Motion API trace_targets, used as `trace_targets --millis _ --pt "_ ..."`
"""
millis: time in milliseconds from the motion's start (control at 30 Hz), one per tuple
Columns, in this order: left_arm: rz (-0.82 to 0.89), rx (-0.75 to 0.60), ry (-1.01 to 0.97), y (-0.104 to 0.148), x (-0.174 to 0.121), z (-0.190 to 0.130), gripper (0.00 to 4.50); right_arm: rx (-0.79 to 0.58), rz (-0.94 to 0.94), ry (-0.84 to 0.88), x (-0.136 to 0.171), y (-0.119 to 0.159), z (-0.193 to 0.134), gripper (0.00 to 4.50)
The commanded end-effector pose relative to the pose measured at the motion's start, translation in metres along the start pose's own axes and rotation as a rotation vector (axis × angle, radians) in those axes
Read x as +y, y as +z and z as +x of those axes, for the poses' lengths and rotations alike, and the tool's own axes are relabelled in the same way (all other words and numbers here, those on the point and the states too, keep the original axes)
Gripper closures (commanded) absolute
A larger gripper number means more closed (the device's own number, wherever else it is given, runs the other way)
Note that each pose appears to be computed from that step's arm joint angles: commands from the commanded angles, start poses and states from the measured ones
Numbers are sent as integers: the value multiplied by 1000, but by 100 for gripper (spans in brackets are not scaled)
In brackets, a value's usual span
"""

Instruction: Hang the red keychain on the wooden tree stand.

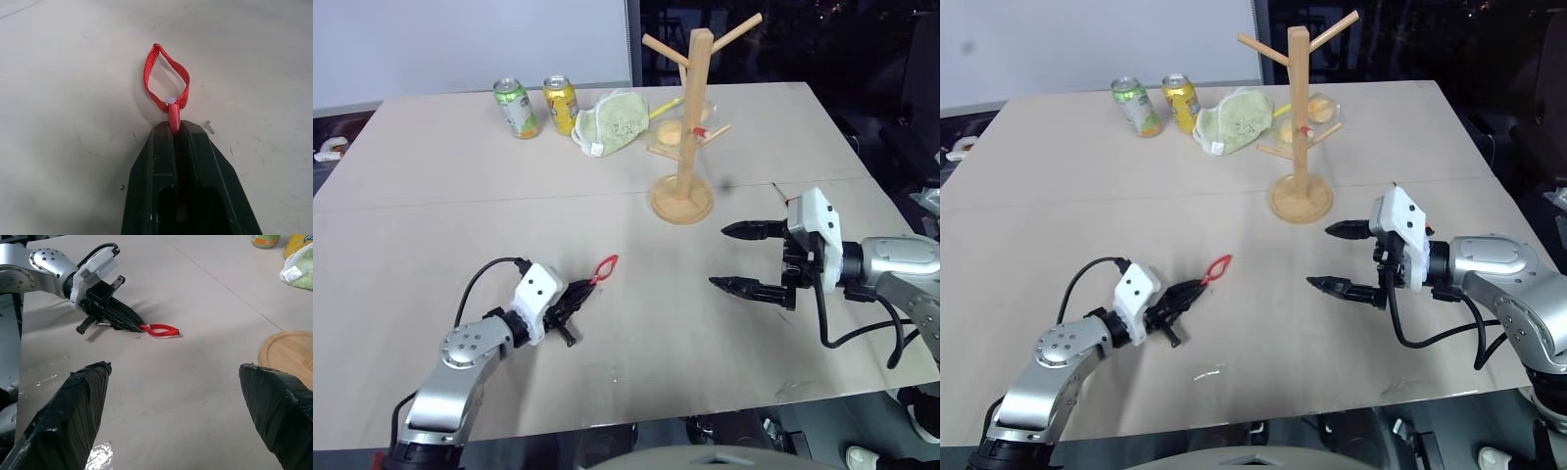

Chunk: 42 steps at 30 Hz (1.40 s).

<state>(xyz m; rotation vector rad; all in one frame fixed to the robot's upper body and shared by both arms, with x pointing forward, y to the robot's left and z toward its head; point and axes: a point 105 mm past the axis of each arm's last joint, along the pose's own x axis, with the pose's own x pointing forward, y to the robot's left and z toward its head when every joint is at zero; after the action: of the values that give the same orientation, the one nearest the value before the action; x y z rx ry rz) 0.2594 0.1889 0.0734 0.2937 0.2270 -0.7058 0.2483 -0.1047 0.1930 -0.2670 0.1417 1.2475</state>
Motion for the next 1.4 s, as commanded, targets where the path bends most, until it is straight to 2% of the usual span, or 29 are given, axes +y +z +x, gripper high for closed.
trace_targets --millis 33,200,300,367,467,633,733,867,1000,1200,1400 --pt "-84 -19 -9 3 6 -6 425 -21 -42 1 1 7 -1 0" --pt "-150 -69 -88 36 18 -11 425 -22 -43 -2 1 5 -2 0" --pt "-123 -134 -101 69 39 -14 425 -19 -43 -3 0 3 -2 0" --pt "-62 -173 -140 93 42 -13 425 -15 -46 -5 0 1 -2 0" --pt "65 -254 -208 136 36 -8 425 -13 -59 -10 -1 2 -4 0" --pt "245 -359 -302 183 13 2 425 -36 -64 -54 -4 10 -10 0" --pt "324 -419 -334 203 1 7 425 -57 -60 -119 -9 18 -18 0" --pt "431 -499 -330 222 -7 13 425 -95 -41 -219 -17 27 -29 0" --pt "499 -554 -296 231 -7 19 425 -95 -42 -294 -22 27 -38 0" --pt "564 -611 -248 238 -3 31 425 -138 -43 -328 -22 36 -40 0" --pt "605 -632 -239 230 -2 44 425 -137 -50 -341 -23 41 -43 0"
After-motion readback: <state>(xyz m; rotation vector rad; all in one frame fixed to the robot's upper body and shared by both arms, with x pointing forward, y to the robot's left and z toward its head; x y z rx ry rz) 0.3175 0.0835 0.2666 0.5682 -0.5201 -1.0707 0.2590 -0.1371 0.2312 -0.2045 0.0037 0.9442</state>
